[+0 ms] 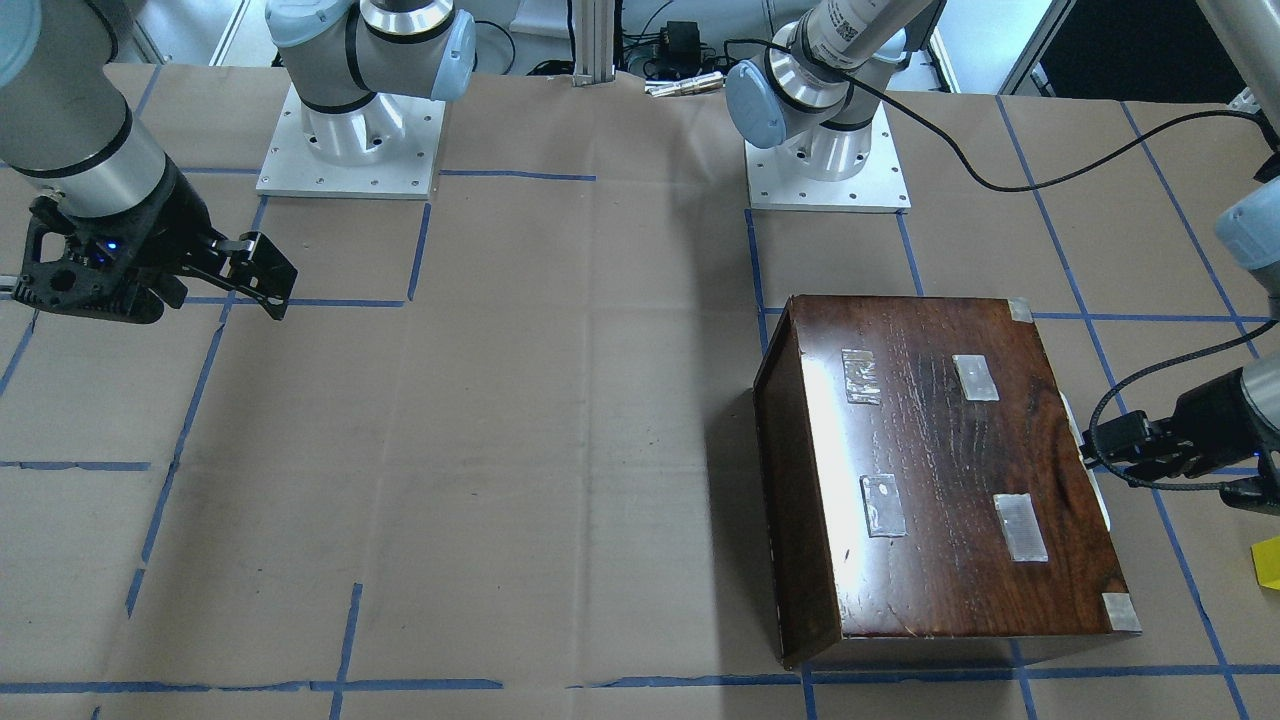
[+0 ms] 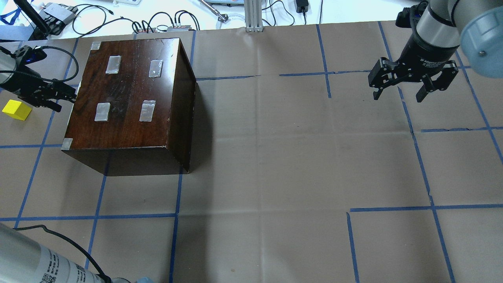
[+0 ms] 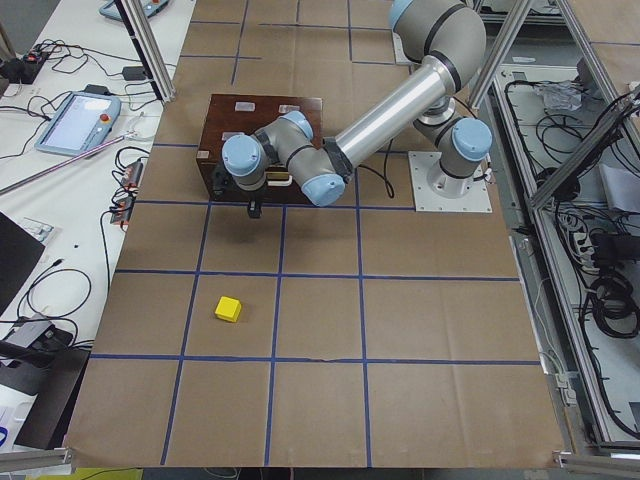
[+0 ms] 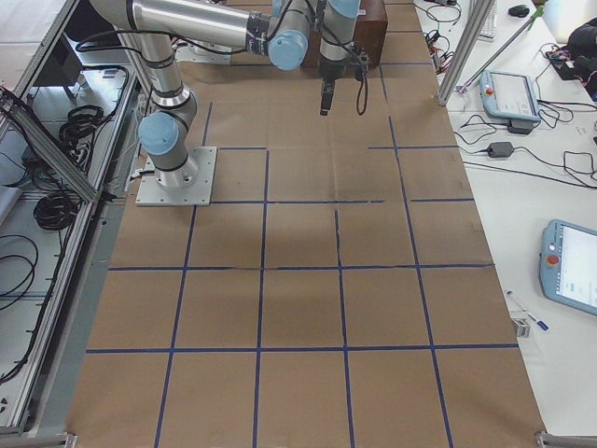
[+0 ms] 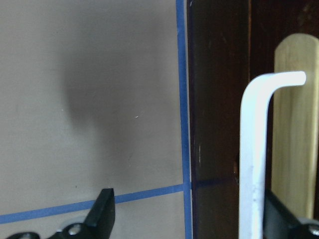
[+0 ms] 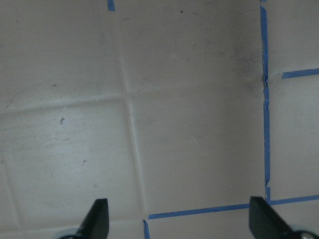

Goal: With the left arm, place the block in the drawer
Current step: 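Pull the drawer out of the wooden box with the left gripper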

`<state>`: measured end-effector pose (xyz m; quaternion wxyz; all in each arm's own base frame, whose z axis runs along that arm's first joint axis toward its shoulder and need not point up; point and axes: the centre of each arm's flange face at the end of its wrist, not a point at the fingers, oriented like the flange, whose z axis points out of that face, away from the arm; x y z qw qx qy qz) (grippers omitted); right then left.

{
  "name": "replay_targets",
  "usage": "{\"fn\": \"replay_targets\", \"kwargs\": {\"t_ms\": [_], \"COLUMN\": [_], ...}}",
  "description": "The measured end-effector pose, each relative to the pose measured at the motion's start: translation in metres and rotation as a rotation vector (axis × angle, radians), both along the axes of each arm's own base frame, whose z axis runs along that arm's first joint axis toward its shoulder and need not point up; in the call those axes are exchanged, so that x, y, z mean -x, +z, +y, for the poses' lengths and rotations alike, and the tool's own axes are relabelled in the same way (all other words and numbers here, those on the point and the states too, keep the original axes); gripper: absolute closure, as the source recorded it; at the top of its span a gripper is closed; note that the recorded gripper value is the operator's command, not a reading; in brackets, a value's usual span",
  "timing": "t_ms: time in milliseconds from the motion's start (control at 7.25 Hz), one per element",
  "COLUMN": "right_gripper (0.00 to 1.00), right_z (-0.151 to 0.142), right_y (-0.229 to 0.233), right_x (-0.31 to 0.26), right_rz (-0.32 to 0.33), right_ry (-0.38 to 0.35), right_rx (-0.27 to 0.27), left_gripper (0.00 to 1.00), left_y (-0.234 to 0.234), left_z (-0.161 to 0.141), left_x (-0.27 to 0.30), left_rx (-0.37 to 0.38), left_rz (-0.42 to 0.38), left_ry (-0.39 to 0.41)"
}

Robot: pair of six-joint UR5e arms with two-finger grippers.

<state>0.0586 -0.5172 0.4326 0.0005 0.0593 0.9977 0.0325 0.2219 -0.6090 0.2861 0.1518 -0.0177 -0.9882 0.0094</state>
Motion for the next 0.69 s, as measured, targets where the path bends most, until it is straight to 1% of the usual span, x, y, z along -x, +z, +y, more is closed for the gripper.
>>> {"fn": "replay_targets", "kwargs": {"t_ms": [690], "right_gripper": [0.0], "right_z": [0.0], "right_y": [0.0], "right_x": [0.0], "right_rz": [0.0], "right_ry": [0.001], "right_rx": [-0.001], "left_gripper": [0.02], "left_y": [-0.001], "left_z": [0.012], "left_x": [-0.028], "left_rx": [-0.043], "left_rz": [-0.07], "left_ry": [0.019]}}
